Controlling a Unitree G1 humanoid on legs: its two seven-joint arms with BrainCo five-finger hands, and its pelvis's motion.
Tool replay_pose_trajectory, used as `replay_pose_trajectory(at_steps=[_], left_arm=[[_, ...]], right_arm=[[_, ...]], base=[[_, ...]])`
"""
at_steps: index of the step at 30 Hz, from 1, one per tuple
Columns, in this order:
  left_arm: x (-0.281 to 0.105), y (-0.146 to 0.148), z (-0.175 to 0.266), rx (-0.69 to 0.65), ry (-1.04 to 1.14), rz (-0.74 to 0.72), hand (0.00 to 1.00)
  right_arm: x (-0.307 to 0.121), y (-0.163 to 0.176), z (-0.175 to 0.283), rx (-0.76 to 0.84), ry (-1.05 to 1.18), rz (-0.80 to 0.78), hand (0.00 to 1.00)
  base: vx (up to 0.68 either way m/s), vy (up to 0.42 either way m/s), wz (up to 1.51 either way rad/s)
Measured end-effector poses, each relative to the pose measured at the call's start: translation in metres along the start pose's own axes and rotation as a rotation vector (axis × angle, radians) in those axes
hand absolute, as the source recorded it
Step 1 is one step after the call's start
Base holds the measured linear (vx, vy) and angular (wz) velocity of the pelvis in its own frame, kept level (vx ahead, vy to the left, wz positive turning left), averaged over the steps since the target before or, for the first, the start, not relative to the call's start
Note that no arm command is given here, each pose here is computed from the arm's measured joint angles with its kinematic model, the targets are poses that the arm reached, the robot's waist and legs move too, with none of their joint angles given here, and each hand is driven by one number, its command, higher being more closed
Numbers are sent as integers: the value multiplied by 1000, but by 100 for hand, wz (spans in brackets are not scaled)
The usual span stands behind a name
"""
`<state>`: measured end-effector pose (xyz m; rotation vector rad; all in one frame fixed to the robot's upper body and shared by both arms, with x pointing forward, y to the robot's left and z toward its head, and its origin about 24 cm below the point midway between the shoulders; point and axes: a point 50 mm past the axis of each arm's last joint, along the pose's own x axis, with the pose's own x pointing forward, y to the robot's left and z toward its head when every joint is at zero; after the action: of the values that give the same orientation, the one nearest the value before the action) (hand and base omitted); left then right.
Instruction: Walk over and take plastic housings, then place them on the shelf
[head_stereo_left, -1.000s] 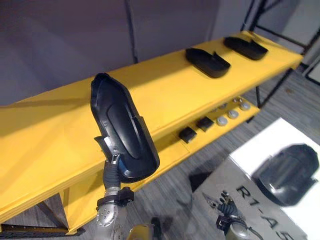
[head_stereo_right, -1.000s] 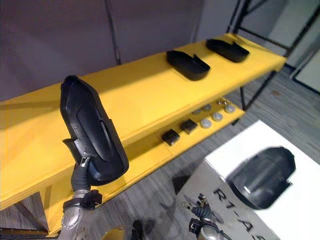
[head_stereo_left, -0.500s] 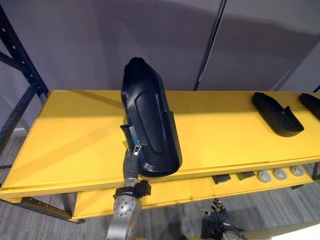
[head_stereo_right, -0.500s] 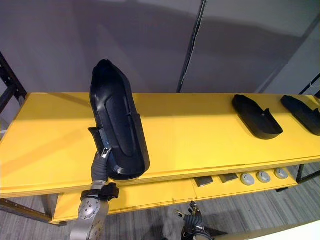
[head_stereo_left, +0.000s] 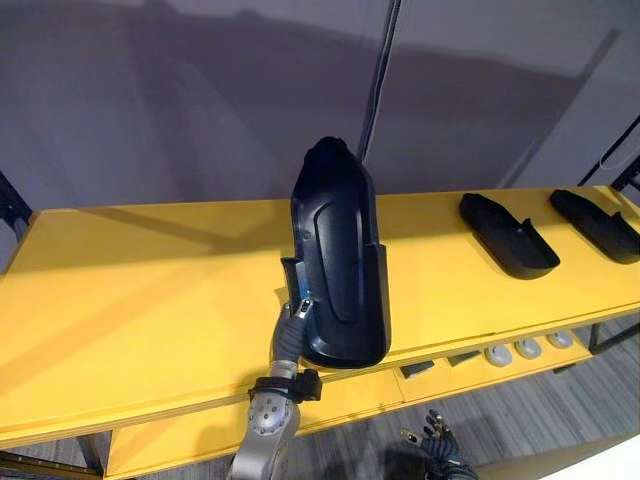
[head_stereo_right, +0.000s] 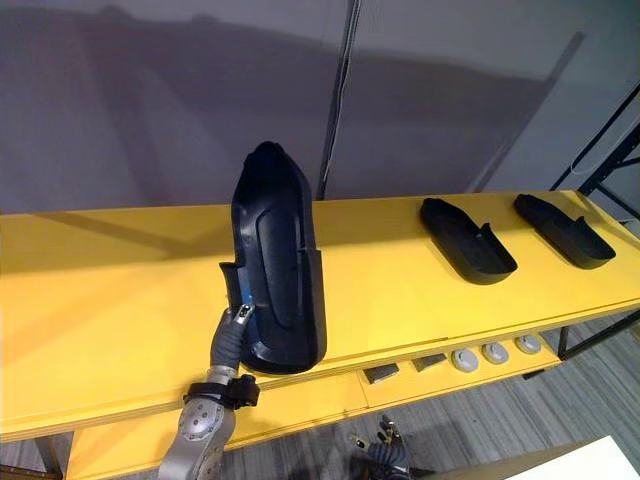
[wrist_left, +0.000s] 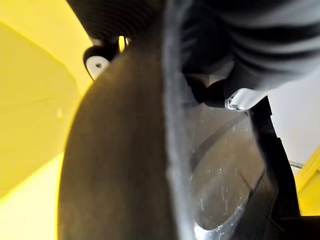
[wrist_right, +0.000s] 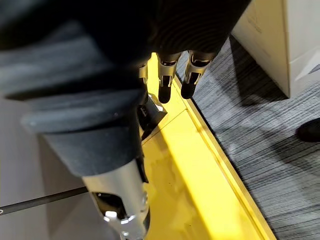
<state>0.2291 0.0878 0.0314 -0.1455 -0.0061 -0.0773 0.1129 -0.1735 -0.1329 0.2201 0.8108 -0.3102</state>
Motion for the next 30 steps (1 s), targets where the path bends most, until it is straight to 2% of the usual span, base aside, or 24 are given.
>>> replay_pose_trajectory(at_steps=[7, 13, 27, 28, 30], left_arm=[[26, 16, -21, 49, 113, 116, 100], [49, 31, -19, -7, 134, 210, 100], [87, 33, -6, 47, 147, 237, 100], [88, 34, -4, 44, 143, 242, 0], [95, 36, 2, 39, 128, 253, 0]], right_arm=[[1, -2, -10, -8, 49, -6, 0], [4, -8, -8, -19, 57, -23, 0], [6, -8, -9, -49, 84, 0, 0], [6, -8, -9, -49, 84, 1, 0], [7, -7, -7, -49, 79, 4, 0]], base=[[-82, -10, -1], [-133, -25, -3], [-39, -2, -3], [56, 26, -4], [62, 24, -4]])
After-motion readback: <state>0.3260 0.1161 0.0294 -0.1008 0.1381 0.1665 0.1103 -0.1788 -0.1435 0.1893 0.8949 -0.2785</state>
